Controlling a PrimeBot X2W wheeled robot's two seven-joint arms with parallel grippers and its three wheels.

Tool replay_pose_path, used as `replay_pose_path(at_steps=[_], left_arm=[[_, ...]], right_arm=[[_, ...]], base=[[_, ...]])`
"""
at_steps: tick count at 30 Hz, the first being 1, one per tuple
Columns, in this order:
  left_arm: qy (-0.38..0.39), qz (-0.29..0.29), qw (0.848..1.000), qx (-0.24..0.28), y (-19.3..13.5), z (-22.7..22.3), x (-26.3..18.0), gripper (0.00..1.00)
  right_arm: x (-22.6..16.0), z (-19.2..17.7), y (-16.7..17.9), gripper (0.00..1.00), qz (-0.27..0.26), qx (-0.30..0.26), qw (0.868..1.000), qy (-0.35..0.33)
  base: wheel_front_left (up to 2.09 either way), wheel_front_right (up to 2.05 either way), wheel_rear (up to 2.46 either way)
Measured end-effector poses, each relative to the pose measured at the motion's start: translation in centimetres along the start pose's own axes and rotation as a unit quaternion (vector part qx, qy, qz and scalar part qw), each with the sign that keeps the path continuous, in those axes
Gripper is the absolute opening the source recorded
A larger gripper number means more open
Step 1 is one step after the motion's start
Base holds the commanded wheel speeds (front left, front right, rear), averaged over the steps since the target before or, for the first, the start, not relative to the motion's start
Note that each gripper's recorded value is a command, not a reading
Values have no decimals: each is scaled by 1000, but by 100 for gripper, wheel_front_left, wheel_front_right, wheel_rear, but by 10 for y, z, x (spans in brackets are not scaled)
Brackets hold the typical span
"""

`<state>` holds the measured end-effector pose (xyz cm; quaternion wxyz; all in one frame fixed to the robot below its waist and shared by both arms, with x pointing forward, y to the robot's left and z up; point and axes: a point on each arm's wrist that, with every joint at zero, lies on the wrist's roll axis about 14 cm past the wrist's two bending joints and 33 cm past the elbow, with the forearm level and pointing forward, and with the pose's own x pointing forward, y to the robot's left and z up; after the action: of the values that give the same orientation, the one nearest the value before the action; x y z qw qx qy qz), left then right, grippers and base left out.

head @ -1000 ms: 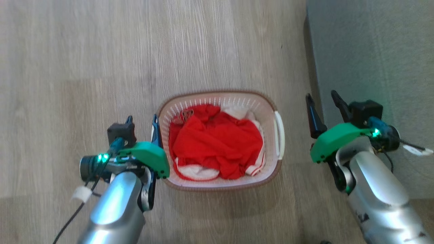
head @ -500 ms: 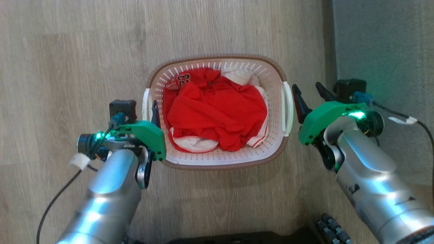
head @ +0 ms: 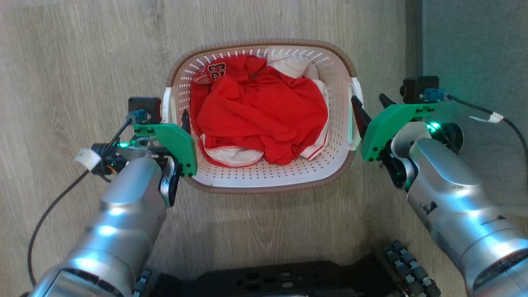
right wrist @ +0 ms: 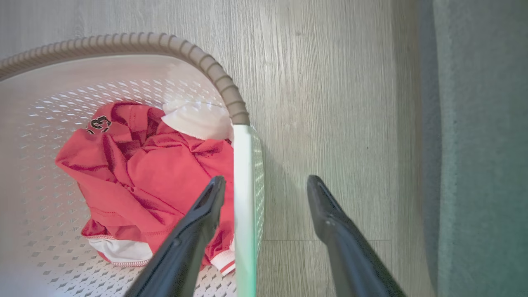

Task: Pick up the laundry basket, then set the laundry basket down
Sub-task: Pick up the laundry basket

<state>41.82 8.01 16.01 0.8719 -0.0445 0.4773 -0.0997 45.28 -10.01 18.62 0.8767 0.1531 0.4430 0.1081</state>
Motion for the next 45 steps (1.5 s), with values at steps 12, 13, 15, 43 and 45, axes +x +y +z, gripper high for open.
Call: replay_pose_path(at_steps=[12,13,15,43,45], left_arm=[[90,-21,996,12,-2,-33,18,100],[96,-21,995,14,-2,-34,19,100],[107,-22,994,19,-1,-38,22,100],[156,-25,987,-1,-1,-57,35,29],[155,-24,988,-6,-1,-56,35,0]], right_arm=[[23,-24,0,100,7,22,998,65],[24,-27,-1,100,7,20,997,73],[26,-35,0,100,10,19,996,90],[46,-56,1,38,21,9,991,131],[46,-57,0,0,22,7,991,133]], base=[[0,0,0],[0,0,0],[0,0,0],[0,0,0],[0,0,0]])
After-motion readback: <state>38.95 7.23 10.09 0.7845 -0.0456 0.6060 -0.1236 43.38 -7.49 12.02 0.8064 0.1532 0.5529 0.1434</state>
